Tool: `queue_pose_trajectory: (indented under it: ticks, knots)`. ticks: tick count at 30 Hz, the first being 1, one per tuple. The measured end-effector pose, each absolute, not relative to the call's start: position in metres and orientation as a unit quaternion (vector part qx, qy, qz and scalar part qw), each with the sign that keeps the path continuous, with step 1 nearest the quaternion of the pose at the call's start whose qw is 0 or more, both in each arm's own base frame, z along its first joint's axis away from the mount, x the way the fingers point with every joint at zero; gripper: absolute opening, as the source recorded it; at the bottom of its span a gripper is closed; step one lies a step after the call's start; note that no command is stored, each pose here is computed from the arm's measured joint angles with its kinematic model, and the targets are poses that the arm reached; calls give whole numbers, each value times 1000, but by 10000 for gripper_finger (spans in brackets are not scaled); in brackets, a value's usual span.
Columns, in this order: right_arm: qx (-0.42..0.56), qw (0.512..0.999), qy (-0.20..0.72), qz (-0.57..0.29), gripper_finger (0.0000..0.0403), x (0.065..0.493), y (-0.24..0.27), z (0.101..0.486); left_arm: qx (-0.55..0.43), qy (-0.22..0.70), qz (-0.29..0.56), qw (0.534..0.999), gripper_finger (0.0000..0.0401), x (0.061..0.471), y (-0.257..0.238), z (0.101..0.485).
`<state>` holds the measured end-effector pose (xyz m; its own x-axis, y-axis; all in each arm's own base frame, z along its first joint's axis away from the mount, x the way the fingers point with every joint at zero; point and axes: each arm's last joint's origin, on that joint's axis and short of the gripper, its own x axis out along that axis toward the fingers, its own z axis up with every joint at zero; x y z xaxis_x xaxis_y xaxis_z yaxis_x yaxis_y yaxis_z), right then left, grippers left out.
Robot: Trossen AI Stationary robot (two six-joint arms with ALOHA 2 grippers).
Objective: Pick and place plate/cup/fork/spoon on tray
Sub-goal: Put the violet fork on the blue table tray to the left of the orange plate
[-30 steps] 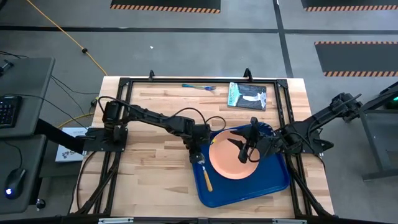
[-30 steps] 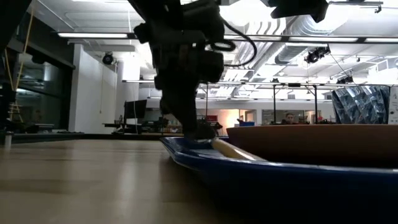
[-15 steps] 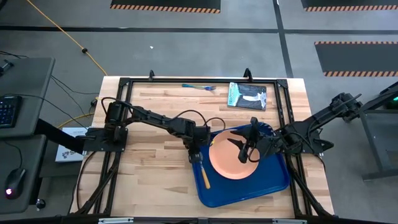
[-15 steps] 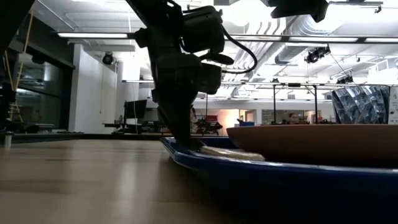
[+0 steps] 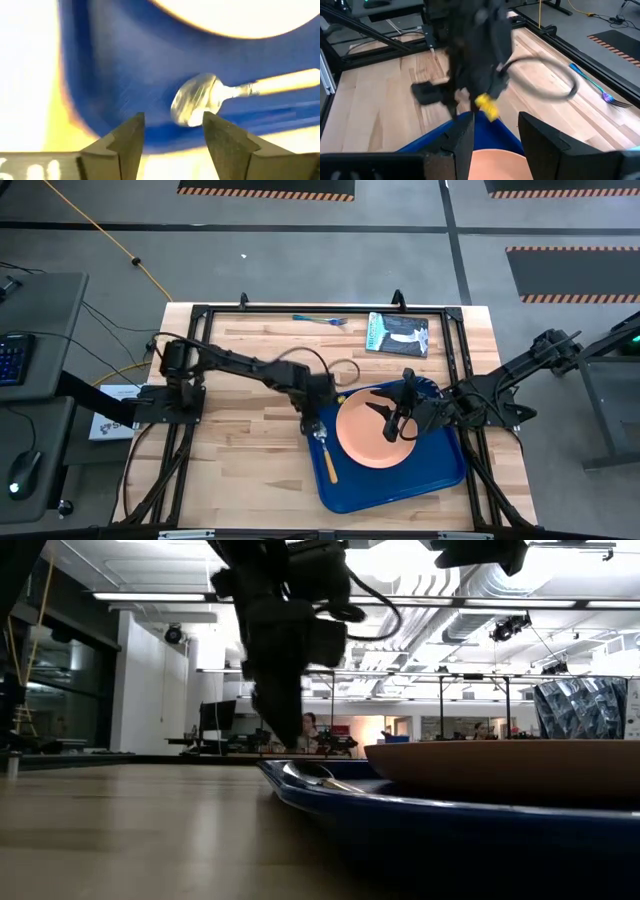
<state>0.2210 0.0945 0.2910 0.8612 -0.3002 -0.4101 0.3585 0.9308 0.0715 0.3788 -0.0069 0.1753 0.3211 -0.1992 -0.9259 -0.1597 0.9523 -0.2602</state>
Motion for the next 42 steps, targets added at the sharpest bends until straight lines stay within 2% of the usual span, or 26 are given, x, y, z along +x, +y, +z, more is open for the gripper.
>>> queue_pose_trajectory:
  ticks: [5, 10, 15, 20, 24, 27, 31, 36, 42]
  knots:
    - [75, 962, 197, -173, 146, 221, 94, 292, -121, 552, 50, 824, 199, 362, 12, 213]
    - [79, 959, 196, -187, 146, 224, 88, 292, -41, 402, 153, 902, 200, 337, 25, 249]
    - [108, 947, 175, -248, 146, 232, 73, 290, -34, 226, 174, 958, 200, 295, 37, 244]
    - [149, 924, 154, -316, 146, 255, 24, 287, -70, 91, 195, 974, 200, 258, 44, 224]
    - [185, 916, 108, -340, 146, 274, -51, 300, -76, 16, 212, 974, 200, 243, 48, 228]
    - [227, 891, 93, -381, 146, 280, -112, 305, -80, -16, 214, 973, 200, 238, 52, 239]
    - [281, 855, 123, -418, 146, 283, -176, 284, -86, -30, 211, 973, 200, 231, 51, 247]
    - [377, 804, 153, -433, 146, 292, -214, 235, -102, -21, 179, 978, 200, 230, 44, 248]
    - [426, 756, 163, -469, 146, 301, -235, 185, -102, -23, 153, 983, 200, 232, 34, 249]
